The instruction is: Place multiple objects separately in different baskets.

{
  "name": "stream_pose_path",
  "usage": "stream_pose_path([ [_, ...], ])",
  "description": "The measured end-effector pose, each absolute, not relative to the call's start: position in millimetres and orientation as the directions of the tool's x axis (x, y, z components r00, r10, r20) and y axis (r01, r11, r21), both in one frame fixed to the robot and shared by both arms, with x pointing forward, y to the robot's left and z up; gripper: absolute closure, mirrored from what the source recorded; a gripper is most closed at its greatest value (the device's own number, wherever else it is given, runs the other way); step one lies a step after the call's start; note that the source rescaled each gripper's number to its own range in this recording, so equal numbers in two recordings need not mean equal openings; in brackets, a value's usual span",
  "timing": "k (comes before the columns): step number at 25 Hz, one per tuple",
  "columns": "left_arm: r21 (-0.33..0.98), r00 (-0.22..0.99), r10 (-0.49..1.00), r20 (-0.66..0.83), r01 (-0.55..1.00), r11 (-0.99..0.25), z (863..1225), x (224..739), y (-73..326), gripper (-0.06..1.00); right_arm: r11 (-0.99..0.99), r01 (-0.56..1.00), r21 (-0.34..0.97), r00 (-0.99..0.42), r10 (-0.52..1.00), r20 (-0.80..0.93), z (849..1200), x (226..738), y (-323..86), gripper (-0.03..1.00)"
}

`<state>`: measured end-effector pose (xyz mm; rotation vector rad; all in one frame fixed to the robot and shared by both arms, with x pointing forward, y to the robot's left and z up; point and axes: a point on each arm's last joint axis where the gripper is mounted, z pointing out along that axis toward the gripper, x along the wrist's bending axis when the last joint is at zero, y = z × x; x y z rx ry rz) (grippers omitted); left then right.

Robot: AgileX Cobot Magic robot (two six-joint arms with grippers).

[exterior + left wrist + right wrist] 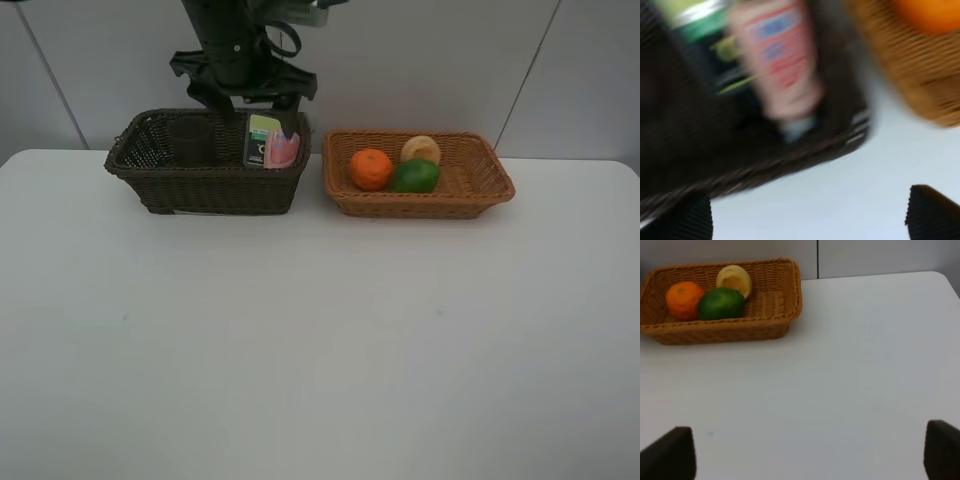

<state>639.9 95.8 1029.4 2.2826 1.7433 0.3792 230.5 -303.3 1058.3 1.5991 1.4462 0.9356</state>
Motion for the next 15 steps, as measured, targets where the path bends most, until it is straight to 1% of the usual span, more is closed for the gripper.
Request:
stream_pose_path([
  [2,0.294,0.191,0.976,0.102,0.932,-0.213,1030.1,633.9,126.6,-0.05,-0.058,0.430,0.901,0.085,0.996,0.024,1058.3,230.5,-303.3,0.00],
  [6,0.254,0.121,0.983,0.136,0.955,-0.153,1041.4,607.0,173.1,-0.05,-0.058,0.430,0.901,0.085,0.996,0.024,1058.3,230.5,-303.3,0.00],
  [13,0.277,0.060,0.990,0.129,0.956,-0.094,1072.8,533.5,222.0,-0.05,-0.058,0.430,0.901,0.085,0.996,0.024,1058.3,230.5,-303.3,0.00],
  [15,0.312,0.047,0.992,0.120,0.946,-0.082,1085.0,509.8,233.2,-0.05,-0.058,0.430,0.901,0.085,0.996,0.024,1058.3,230.5,-303.3,0.00],
])
